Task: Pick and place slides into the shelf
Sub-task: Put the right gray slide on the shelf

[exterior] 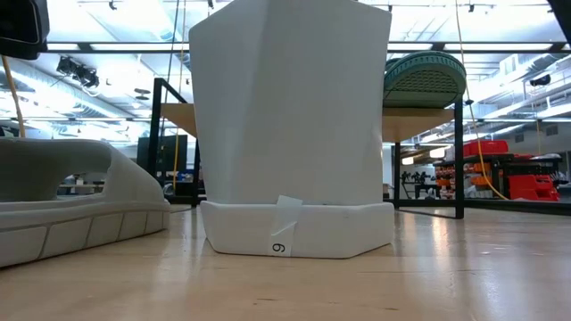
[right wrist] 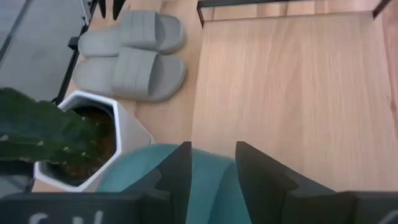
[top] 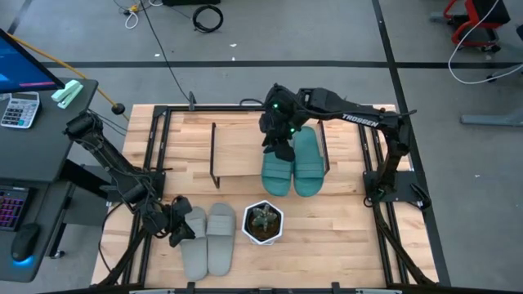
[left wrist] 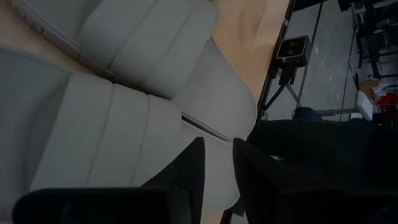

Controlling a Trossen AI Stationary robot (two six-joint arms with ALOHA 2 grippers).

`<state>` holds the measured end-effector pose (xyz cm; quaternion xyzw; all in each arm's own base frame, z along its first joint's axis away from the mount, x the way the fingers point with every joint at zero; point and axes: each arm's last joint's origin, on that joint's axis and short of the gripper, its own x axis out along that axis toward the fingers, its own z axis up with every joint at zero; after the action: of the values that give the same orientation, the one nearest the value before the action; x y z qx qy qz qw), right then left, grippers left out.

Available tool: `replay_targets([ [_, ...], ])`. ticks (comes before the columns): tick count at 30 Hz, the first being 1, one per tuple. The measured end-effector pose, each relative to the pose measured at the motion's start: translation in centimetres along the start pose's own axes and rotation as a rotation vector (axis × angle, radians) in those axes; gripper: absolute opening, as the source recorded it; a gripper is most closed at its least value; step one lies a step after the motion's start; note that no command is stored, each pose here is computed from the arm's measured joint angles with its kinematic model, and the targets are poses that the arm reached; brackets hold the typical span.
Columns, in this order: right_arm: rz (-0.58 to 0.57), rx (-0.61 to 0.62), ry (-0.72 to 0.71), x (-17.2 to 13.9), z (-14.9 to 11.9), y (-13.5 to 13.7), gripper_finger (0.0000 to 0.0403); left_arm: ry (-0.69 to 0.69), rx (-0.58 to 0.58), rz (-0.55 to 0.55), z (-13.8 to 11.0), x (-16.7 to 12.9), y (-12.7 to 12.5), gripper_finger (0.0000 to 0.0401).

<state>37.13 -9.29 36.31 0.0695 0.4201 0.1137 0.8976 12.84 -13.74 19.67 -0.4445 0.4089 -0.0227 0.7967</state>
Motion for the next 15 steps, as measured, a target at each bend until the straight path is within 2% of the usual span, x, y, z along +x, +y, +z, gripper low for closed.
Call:
replay_targets([
  [9, 0.032, -0.023, -0.045, 1.9, 0.9, 0.5, 0.0131, -0.025, 0.013, 0.015, 0.1, 0.0, 0.1, 0.0089],
  [15, 0.069, -0.021, 0.014, 4.0, 0.6, 1.1, 0.0131, -0.024, 0.025, 0.015, 0.1, 0.0, 0.1, 0.0089],
])
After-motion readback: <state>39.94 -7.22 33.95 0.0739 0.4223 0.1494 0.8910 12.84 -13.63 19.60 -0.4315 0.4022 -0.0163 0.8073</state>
